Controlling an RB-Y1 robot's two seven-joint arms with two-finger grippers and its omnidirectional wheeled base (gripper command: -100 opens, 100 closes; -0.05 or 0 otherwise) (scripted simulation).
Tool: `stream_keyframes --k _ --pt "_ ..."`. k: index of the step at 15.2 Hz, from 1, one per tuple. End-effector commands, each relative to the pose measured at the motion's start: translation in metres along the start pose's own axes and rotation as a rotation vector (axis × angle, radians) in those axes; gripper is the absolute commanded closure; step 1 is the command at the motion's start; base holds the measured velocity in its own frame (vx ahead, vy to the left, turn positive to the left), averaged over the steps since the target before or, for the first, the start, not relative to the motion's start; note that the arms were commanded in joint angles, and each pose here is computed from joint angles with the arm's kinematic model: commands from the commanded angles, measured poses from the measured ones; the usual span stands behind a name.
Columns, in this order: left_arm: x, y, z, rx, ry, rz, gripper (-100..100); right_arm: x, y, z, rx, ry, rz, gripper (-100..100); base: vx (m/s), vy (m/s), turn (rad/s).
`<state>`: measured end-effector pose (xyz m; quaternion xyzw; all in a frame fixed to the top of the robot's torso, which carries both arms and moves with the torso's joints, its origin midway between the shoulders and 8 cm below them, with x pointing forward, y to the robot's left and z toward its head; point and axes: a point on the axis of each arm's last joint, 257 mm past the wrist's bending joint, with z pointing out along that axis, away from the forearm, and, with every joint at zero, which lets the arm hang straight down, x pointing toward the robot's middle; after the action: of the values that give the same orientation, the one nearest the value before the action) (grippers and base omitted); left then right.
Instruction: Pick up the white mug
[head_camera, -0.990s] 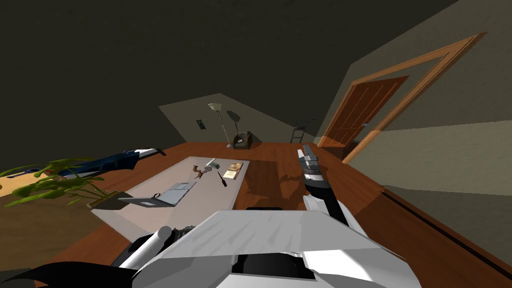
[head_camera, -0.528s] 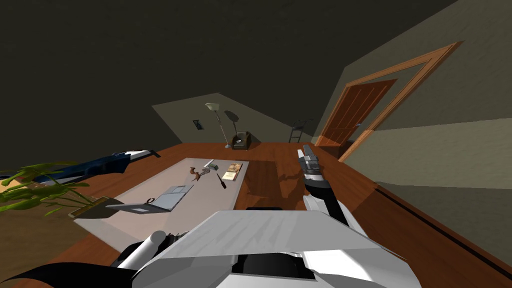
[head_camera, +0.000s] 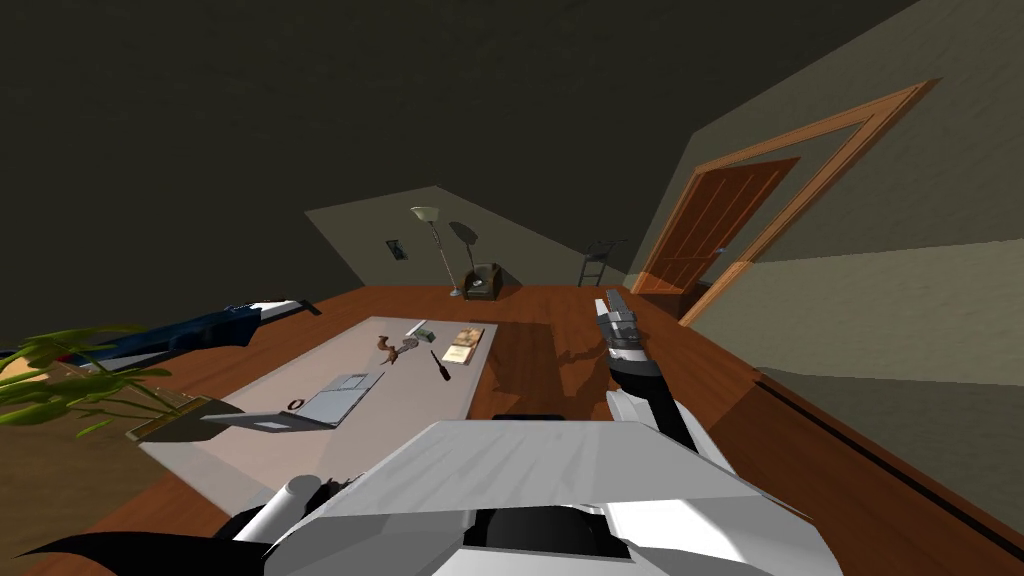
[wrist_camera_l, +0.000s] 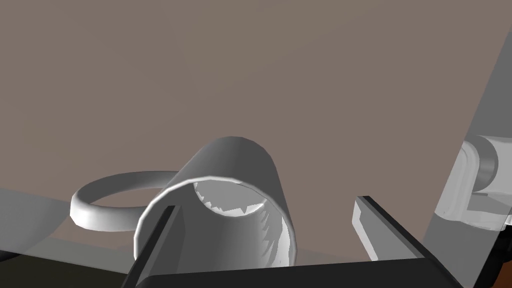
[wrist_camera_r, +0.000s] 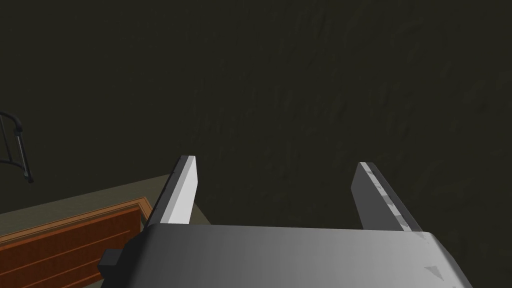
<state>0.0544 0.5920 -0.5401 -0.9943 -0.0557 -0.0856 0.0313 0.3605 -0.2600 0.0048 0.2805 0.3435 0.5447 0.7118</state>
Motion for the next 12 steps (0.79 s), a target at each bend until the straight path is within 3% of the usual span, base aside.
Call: stream_keyframes --k 1,10,11,12 --pt "-0.003 -0.002 0.001 0.001 0.000 0.006 -100 0.000 0.000 0.000 0.000 0.000 0.000 0 0.038 -0.010 0.005" --pt "-0.017 0.000 0.009 -0.011 0.004 0.008 -100 0.000 0.000 0.000 0.000 0.000 0.000 0 0.034 -0.010 0.006" --pt "-0.017 0.000 0.009 -0.011 0.004 0.010 100 0.000 0.000 0.000 0.000 0.000 0.000 0 0.007 -0.002 0.000" --pt "-0.017 0.000 0.009 -0.011 0.004 0.011 100 0.000 0.000 0.000 0.000 0.000 0.000 0 0.000 0.000 0.000"
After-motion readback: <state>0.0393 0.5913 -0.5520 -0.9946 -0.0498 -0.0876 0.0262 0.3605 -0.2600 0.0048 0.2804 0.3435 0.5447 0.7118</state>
